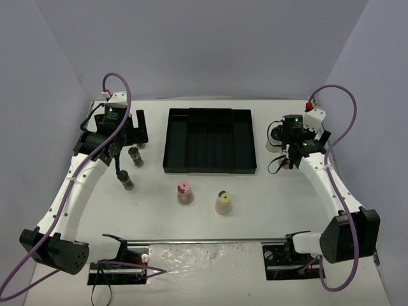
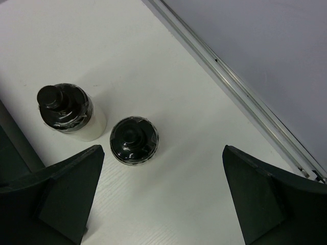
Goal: Organize the condiment bottles
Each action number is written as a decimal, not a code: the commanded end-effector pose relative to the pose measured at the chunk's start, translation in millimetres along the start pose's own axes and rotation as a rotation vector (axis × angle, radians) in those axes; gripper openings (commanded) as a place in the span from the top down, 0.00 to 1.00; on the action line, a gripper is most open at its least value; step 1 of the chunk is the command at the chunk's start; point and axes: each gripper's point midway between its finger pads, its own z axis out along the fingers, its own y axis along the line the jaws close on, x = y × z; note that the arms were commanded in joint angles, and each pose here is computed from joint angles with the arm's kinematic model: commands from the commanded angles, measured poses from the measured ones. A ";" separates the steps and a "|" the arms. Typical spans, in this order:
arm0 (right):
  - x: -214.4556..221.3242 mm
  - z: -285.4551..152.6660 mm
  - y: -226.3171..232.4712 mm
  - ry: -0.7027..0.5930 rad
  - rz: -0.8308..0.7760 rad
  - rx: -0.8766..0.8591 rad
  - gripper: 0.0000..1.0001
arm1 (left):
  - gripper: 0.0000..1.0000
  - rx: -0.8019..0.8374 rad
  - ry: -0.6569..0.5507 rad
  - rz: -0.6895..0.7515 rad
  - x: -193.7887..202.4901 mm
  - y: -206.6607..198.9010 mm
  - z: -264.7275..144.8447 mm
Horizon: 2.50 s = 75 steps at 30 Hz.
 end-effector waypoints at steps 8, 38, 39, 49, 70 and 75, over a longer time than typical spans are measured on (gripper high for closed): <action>26.8 24.6 16.8 0.056 0.019 -0.005 0.01 | 0.07 0.030 -0.082 -0.019 -24.1 -5.4 -10.1; 65.2 68.9 27.0 0.125 0.022 -0.029 0.03 | 0.07 0.018 -0.074 -0.013 -23.6 -4.4 -7.1; 66.4 69.6 27.3 0.127 0.023 -0.030 0.04 | 0.07 0.017 -0.075 -0.014 -23.9 -4.3 -7.1; 66.2 75.1 24.2 0.110 0.044 -0.010 0.10 | 0.07 0.017 -0.072 -0.014 -23.4 -5.0 -4.7; 74.4 82.8 24.8 0.117 0.048 -0.002 0.68 | 0.07 0.021 -0.075 -0.015 -23.0 -4.5 -7.4; 73.1 80.0 24.9 0.118 0.053 -0.012 1.00 | 0.07 0.019 -0.076 -0.013 -22.9 -4.0 -7.9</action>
